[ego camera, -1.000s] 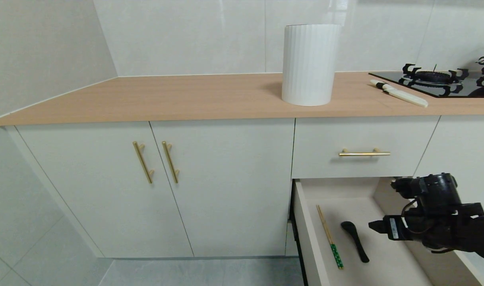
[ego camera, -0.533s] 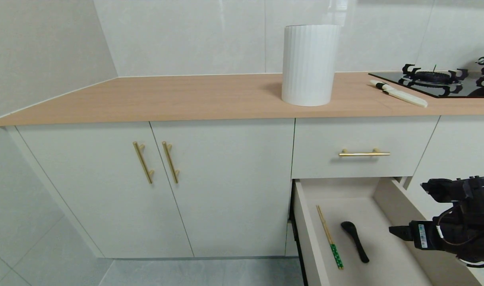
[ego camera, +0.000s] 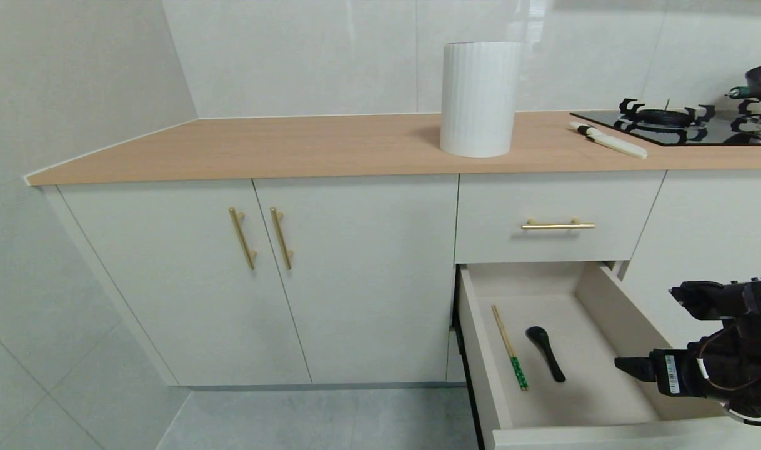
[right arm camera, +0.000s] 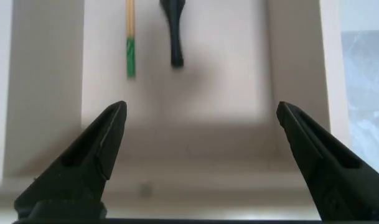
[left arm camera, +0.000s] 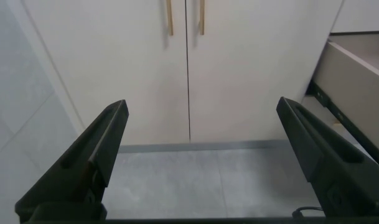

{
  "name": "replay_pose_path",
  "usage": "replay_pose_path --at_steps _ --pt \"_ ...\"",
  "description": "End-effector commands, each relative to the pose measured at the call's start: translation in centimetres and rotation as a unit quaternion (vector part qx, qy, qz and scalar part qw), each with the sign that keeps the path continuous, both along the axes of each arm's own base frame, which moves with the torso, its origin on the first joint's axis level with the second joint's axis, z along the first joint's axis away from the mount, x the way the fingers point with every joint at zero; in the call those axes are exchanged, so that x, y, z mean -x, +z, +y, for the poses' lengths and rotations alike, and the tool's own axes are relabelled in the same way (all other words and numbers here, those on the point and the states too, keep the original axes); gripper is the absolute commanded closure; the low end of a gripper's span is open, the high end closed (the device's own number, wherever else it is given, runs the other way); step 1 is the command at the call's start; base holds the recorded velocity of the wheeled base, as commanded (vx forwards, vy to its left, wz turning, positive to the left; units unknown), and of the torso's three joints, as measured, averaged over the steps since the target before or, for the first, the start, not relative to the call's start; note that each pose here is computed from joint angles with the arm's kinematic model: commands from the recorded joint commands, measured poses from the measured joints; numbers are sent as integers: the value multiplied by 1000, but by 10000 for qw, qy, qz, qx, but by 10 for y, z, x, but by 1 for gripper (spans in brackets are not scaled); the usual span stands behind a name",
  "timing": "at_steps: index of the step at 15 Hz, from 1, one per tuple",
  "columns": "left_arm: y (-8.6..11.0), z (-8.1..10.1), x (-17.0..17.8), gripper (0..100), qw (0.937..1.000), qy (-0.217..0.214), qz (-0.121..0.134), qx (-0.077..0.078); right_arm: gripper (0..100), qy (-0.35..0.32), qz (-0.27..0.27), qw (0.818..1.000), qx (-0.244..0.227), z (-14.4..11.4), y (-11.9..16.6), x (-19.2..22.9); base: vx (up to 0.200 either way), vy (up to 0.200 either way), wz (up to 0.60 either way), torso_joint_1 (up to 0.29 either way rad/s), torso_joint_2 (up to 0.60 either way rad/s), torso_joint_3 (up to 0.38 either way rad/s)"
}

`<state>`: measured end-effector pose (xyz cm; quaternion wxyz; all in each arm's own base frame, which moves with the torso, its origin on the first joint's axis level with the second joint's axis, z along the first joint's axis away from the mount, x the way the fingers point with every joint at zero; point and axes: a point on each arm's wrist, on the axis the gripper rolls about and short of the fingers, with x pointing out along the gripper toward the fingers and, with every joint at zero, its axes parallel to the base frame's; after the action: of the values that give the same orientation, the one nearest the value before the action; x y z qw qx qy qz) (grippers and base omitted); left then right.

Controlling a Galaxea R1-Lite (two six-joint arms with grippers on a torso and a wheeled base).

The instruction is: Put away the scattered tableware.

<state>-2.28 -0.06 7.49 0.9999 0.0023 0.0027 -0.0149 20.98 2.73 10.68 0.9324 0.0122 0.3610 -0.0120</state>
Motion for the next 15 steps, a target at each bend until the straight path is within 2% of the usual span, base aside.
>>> replay_pose_path --at_steps 1,3,6,8,10,15 --pt "0 0 0 0 10000 3 -5 0 0 12 9 10000 1 0 -1 1 -200 0 0 -2 2 2" --pt "0 0 0 0 10000 3 3 0 0 26 9 10000 -4 0 -1 3 -200 0 0 2 0 5" --pt "0 0 0 0 10000 3 -5 0 0 329 15 9994 -105 4 2 17 0 0 0 0 0 0" --pt "0 0 0 0 10000 -4 -5 -7 0 733 395 9964 137 5 1 30 0 0 0 0 0 0" --pt "0 0 0 0 10000 -4 -5 -7 0 941 648 9933 146 10 0 33 0 0 0 0 0 0" --pt "0 0 0 0 10000 -5 3 -7 0 968 1187 9880 194 16 -22 20 0 0 0 0 0 0"
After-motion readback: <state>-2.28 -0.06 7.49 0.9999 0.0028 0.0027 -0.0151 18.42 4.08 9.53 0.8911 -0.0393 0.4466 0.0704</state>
